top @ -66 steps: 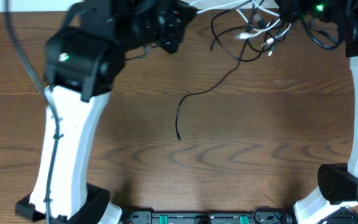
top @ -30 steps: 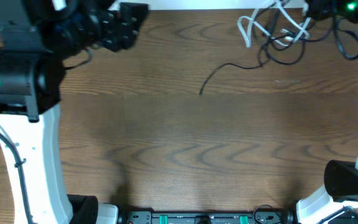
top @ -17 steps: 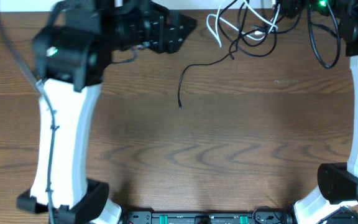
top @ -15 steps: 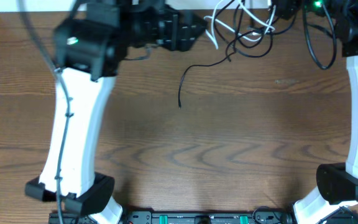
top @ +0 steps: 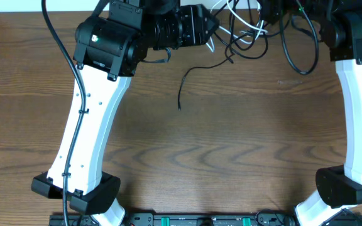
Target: Untangle cables
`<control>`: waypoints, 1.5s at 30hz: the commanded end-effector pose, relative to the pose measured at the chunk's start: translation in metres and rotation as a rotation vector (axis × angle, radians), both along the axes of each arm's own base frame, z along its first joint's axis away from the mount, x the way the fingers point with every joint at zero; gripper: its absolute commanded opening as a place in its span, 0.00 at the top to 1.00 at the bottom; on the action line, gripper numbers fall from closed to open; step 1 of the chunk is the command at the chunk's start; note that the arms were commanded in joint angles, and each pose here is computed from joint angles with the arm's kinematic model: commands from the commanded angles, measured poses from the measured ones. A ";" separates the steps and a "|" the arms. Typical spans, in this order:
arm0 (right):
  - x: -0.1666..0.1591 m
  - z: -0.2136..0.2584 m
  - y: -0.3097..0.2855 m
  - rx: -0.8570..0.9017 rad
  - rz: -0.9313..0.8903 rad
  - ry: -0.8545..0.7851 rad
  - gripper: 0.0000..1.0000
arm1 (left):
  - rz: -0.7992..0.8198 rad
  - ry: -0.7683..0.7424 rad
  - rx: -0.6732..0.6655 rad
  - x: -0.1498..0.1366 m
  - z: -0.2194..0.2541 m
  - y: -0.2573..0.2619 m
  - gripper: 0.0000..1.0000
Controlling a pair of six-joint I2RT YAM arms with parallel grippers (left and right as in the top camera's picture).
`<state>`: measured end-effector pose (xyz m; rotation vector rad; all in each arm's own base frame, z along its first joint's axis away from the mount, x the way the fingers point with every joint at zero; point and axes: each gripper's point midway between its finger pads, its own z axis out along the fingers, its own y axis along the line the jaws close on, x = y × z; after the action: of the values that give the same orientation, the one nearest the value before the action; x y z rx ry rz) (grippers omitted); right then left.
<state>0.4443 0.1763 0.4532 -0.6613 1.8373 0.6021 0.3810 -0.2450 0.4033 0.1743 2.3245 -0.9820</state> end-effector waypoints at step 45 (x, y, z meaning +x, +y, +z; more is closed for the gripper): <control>0.009 -0.009 -0.021 -0.136 -0.132 -0.031 0.99 | 0.247 0.080 0.052 0.043 -0.029 0.040 0.93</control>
<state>0.4499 0.1698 0.4402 -0.6445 1.8932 0.4677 0.4240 -0.2184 0.3568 -0.1329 2.4337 -0.8306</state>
